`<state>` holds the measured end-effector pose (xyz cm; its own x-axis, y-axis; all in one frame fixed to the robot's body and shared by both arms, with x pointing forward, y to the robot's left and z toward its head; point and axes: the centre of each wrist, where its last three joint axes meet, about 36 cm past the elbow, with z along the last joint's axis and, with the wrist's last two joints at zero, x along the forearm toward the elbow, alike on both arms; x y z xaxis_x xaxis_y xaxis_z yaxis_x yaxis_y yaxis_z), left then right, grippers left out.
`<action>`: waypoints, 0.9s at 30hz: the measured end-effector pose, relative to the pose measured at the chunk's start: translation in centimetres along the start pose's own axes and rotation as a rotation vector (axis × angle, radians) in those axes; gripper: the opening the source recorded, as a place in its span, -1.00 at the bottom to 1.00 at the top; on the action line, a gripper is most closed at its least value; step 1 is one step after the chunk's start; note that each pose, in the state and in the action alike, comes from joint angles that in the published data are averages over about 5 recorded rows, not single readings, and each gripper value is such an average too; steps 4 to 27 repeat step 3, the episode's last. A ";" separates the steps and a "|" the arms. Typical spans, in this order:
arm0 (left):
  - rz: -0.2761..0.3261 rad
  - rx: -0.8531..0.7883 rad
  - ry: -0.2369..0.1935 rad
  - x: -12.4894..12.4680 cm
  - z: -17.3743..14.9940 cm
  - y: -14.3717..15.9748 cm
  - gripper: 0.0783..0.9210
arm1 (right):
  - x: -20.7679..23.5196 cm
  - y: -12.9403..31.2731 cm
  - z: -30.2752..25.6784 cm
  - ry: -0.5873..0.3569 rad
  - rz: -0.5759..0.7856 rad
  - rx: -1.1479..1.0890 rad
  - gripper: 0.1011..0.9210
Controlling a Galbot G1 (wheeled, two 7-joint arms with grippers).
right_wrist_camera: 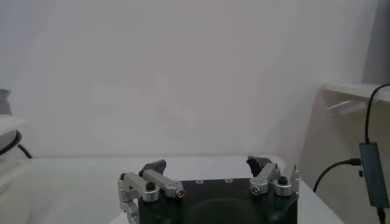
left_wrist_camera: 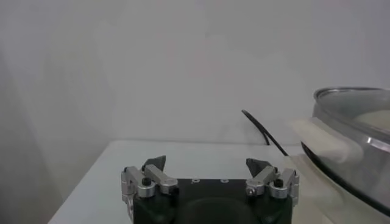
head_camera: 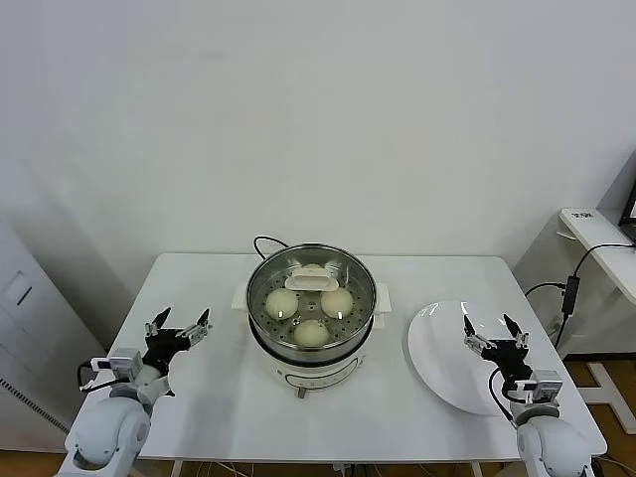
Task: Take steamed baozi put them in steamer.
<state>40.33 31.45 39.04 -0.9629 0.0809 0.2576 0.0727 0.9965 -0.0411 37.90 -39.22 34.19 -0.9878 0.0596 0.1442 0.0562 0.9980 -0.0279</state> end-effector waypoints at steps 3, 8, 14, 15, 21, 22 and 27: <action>0.003 0.001 0.003 0.0 0.0 -0.1 0.77 | 0.0 0.0 0.1 0.001 0.001 0.000 0.76; 0.003 0.001 0.003 0.0 0.0 -0.1 0.77 | 0.0 0.0 0.1 0.001 0.001 0.000 0.76; 0.003 0.001 0.003 0.0 0.0 -0.1 0.77 | 0.0 0.0 0.1 0.001 0.001 0.000 0.76; 0.003 0.001 0.003 0.0 0.0 -0.1 0.77 | 0.0 0.0 0.1 0.001 0.001 0.000 0.76; 0.003 0.001 0.003 0.0 0.0 -0.1 0.77 | 0.0 0.0 0.1 0.001 0.001 0.000 0.76; 0.003 0.001 0.003 0.0 0.0 -0.1 0.77 | 0.0 0.0 0.1 0.001 0.001 0.000 0.76; 0.003 0.001 0.003 0.0 0.0 -0.1 0.77 | 0.0 0.0 0.1 0.001 0.001 0.000 0.76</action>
